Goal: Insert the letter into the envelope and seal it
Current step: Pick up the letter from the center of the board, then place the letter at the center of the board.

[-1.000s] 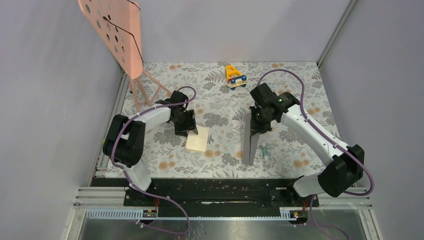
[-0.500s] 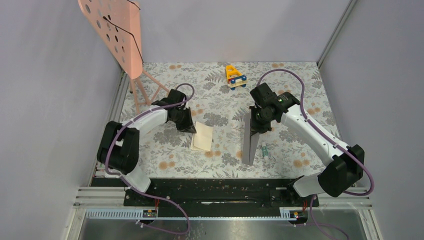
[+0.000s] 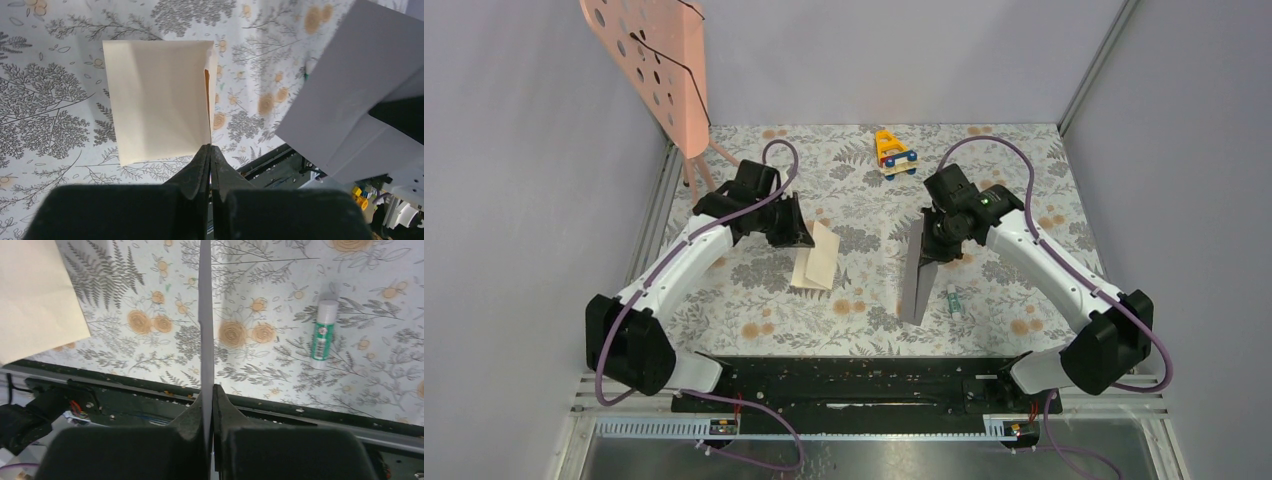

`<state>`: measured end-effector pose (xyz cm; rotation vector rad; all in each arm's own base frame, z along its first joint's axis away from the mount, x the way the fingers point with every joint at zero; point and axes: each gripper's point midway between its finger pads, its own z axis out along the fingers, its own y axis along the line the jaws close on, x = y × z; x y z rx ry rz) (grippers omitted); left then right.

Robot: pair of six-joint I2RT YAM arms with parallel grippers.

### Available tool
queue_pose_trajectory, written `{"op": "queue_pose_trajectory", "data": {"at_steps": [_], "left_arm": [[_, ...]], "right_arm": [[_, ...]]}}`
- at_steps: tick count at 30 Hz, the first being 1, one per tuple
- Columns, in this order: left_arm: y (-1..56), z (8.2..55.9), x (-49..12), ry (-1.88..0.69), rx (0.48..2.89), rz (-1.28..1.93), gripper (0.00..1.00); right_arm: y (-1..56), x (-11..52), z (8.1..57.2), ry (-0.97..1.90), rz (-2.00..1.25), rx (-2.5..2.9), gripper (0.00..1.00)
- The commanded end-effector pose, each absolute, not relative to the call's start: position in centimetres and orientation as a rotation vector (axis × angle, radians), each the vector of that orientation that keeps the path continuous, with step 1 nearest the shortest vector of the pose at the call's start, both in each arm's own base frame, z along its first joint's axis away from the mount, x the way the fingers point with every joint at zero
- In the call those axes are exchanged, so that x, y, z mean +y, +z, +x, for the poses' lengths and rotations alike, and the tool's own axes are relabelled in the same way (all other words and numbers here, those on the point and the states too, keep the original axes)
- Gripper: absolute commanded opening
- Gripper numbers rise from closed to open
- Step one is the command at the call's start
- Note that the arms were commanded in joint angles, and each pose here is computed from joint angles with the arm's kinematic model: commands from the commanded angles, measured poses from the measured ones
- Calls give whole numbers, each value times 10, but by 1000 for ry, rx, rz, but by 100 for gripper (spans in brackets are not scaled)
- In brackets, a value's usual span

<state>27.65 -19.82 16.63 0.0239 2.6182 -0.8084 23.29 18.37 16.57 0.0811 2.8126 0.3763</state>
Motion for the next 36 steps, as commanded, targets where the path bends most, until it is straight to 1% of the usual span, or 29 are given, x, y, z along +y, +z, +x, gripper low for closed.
{"op": "queue_pose_trajectory", "data": {"at_steps": [1,8,12,15,21,23,26,27,28,29,30,32,34,36], "left_arm": [[207,266,-209,-860,2549,126,0],[241,245,-249,-1091,2485,150,0],[245,243,-270,-1150,2462,175,0],[230,247,-274,-1115,2495,184,0],[192,249,-253,-902,2615,187,0],[186,249,-255,-914,2614,208,0],[166,246,-268,-1007,2655,235,0],[158,246,-268,-1002,2678,224,5],[151,248,-266,-980,2697,211,20],[146,251,-262,-946,2705,192,37],[143,254,-257,-915,2707,168,46],[135,261,-242,-872,2717,91,57],[127,266,-228,-857,2722,28,62],[117,267,-222,-869,2739,8,70]], "right_arm": [[173,205,248,503,144,2771,0],[178,223,266,541,203,2758,0],[180,235,270,580,192,2764,0],[178,238,270,582,188,2773,0],[169,229,264,536,180,2782,0],[162,230,263,536,184,2796,0],[151,234,263,545,194,2818,0],[149,234,264,542,198,2824,0],[145,235,263,540,200,2831,0],[142,235,262,542,199,2839,0],[140,234,261,541,199,2843,0],[136,232,258,540,185,2843,0],[131,227,254,522,184,2851,0],[123,223,250,528,191,2862,0]]}}
